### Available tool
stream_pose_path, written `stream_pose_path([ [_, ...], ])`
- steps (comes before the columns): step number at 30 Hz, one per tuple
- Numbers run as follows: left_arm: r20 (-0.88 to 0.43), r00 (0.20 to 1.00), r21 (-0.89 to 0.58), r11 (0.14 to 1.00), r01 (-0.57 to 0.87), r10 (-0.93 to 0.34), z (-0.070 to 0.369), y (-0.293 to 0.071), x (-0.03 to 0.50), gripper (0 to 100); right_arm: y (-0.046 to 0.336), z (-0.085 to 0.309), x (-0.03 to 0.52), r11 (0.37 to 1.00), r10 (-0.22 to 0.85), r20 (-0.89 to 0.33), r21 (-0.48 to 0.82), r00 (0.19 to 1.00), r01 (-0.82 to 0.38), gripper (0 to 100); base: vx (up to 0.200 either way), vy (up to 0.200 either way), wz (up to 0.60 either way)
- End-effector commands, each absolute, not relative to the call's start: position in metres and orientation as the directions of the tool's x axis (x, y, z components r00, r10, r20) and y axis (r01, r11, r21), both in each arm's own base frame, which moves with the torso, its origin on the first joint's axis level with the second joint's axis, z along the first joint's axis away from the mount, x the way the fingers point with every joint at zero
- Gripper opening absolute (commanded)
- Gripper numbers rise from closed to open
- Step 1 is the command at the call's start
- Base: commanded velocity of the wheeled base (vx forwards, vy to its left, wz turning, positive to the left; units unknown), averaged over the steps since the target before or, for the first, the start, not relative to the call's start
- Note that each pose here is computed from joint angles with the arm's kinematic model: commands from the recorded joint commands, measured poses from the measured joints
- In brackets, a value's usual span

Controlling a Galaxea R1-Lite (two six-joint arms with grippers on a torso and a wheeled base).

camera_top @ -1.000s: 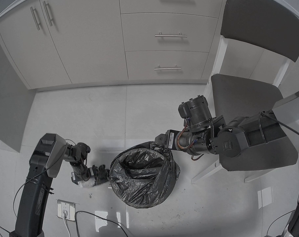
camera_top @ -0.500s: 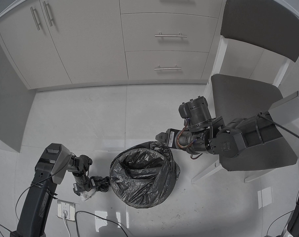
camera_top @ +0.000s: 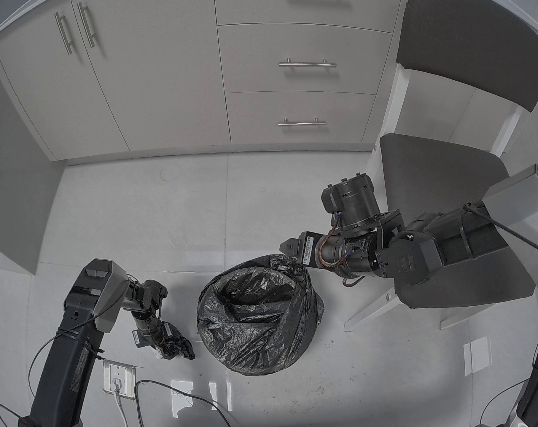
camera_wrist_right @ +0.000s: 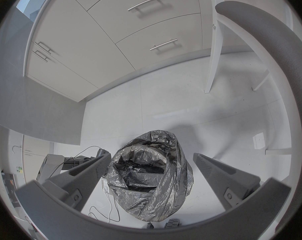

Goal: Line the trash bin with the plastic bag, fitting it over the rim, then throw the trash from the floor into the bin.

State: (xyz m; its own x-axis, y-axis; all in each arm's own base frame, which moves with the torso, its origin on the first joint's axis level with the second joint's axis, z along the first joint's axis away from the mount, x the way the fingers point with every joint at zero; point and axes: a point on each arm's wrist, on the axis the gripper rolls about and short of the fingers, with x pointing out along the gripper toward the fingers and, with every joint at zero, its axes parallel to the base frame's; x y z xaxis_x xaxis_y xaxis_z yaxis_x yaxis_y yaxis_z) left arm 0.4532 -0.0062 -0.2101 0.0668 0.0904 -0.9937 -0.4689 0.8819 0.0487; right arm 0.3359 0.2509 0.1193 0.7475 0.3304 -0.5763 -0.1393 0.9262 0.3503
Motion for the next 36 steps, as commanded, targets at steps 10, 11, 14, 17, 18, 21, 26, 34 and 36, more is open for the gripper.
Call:
stream_pose_path([
  [10,-0.993,-0.019,0.11,0.841,-0.53,0.118,-0.119,-0.006,0.457,0,0.244,0.141,0.326,0.919,0.344,-0.549,0.365,0.762,-0.152,100,0.0,0.0,0.0],
  [11,-0.993,-0.013,0.106,0.841,-0.531,0.117,-0.114,-0.006,0.458,0,0.243,0.141,0.326,0.919,0.344,-0.549,0.365,0.762,-0.152,100,0.0,0.0,0.0],
  [14,-0.996,0.062,0.022,0.84,-0.543,0.066,-0.043,-0.006,0.462,0,0.238,0.153,0.317,0.914,0.351,-0.533,0.373,0.77,-0.159,100,0.0,0.0,0.0],
  [17,-0.993,0.116,-0.051,0.835,-0.548,0.016,0.008,-0.008,0.458,0,0.233,0.159,0.313,0.912,0.354,-0.524,0.378,0.775,-0.161,100,0.0,0.0,0.0],
  [18,-0.992,0.13,-0.068,0.831,-0.553,0.005,0.025,-0.009,0.455,0,0.233,0.16,0.311,0.911,0.355,-0.523,0.378,0.775,-0.162,100,0.0,0.0,0.0],
  [21,-0.984,0.174,-0.126,0.836,-0.535,-0.037,0.07,-0.017,0.444,0,0.23,0.165,0.307,0.909,0.358,-0.515,0.383,0.779,-0.164,100,0.0,0.0,0.0],
  [26,-0.953,0.281,-0.239,0.859,-0.453,-0.117,0.141,-0.04,0.42,0,0.223,0.175,0.299,0.902,0.367,-0.496,0.396,0.787,-0.171,100,0.0,0.0,0.0],
  [34,-0.956,0.24,-0.231,0.938,-0.258,-0.169,0.182,-0.11,0.376,0,0.215,0.186,0.291,0.896,0.375,-0.477,0.405,0.795,-0.18,100,0.0,0.0,0.0],
  [36,-0.961,0.215,-0.219,0.956,-0.196,-0.176,0.184,-0.135,0.365,0,0.214,0.189,0.29,0.894,0.377,-0.469,0.409,0.799,-0.182,100,0.0,0.0,0.0],
])
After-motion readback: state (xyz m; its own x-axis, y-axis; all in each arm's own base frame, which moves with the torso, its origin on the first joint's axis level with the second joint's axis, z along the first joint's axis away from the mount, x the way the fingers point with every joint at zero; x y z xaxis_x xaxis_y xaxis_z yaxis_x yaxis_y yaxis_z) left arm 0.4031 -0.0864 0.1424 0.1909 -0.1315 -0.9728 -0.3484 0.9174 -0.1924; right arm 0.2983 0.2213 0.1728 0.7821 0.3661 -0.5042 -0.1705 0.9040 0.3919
